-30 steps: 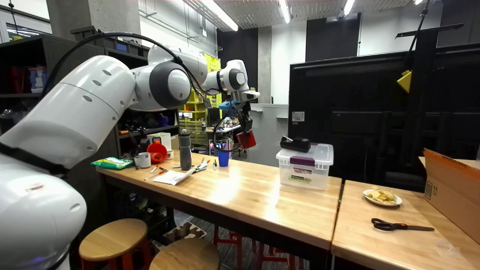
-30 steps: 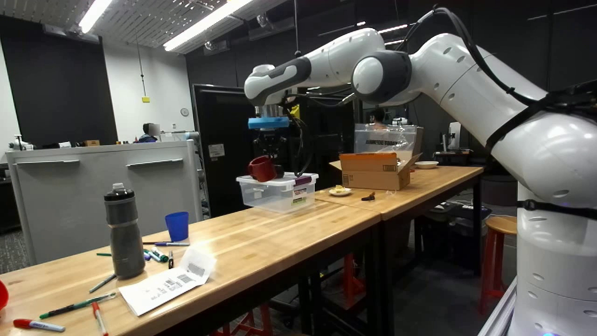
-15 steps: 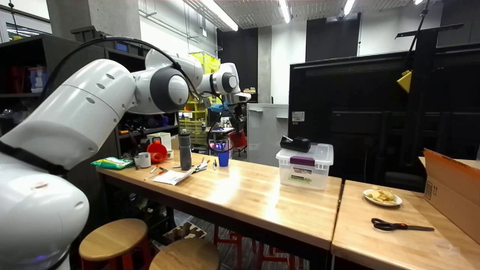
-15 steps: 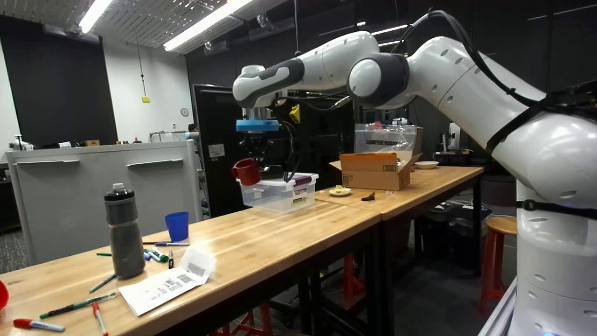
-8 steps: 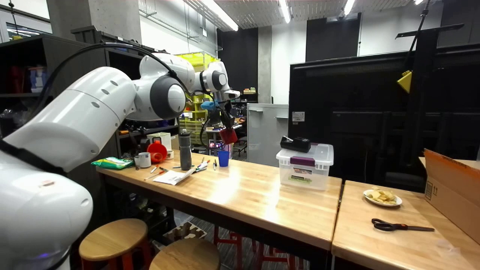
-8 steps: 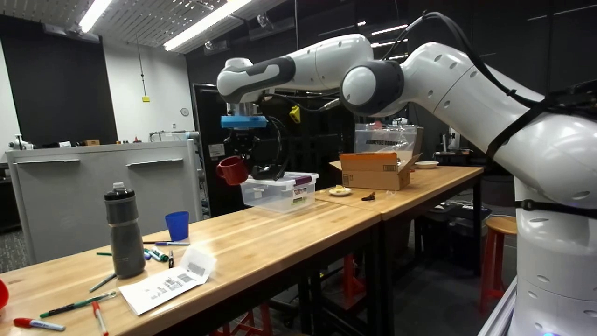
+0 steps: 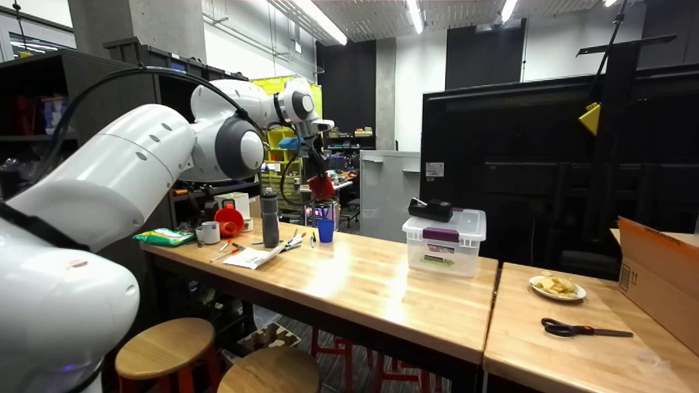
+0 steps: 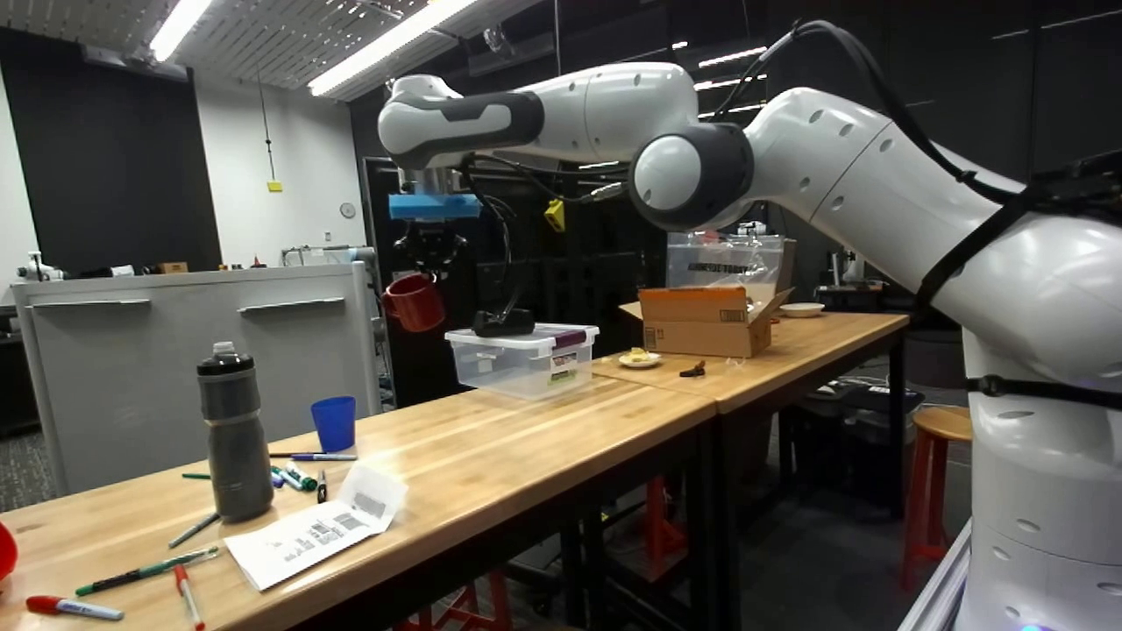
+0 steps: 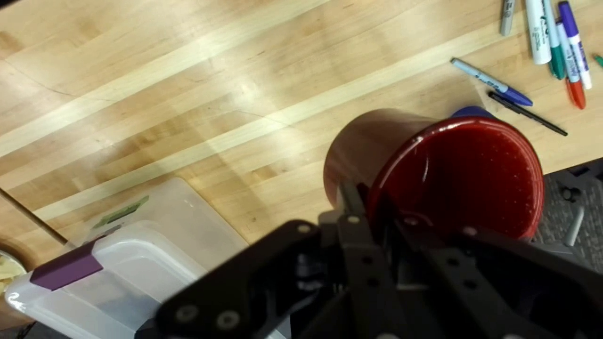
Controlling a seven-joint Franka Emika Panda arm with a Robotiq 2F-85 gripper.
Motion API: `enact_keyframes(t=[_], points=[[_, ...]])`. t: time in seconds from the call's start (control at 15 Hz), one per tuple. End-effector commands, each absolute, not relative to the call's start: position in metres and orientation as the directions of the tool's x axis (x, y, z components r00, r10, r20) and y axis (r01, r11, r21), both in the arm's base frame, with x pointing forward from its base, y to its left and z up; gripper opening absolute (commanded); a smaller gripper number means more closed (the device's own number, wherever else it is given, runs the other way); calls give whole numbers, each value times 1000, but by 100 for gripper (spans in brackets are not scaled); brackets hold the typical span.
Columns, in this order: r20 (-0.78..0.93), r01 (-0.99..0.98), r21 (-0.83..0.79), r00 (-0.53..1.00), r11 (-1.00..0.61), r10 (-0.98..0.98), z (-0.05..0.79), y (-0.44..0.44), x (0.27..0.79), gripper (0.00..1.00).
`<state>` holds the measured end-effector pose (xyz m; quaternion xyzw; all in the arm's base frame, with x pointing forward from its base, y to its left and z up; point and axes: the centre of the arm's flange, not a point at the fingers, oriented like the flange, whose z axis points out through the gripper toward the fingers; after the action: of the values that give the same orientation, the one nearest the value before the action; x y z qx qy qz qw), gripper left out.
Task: Move the red cup to the left
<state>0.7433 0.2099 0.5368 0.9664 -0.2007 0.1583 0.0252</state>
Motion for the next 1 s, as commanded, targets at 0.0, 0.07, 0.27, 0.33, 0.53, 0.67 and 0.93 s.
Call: enact_keyframes(t=[0.0, 0.07, 0.27, 0.33, 0.53, 0.67, 0.93], points=[[319, -404, 46, 873, -914, -370, 574, 247, 790, 2], [311, -406, 63, 876, -912, -368, 575, 253, 789, 2], [293, -410, 114, 884, -905, -363, 580, 265, 780, 2], [288, -408, 124, 887, -905, -361, 583, 267, 775, 2], [286, -398, 146, 893, -906, -347, 590, 276, 764, 2], [294, -385, 144, 896, -912, -332, 592, 282, 761, 2], [299, -357, 111, 902, -928, -311, 582, 287, 761, 2]])
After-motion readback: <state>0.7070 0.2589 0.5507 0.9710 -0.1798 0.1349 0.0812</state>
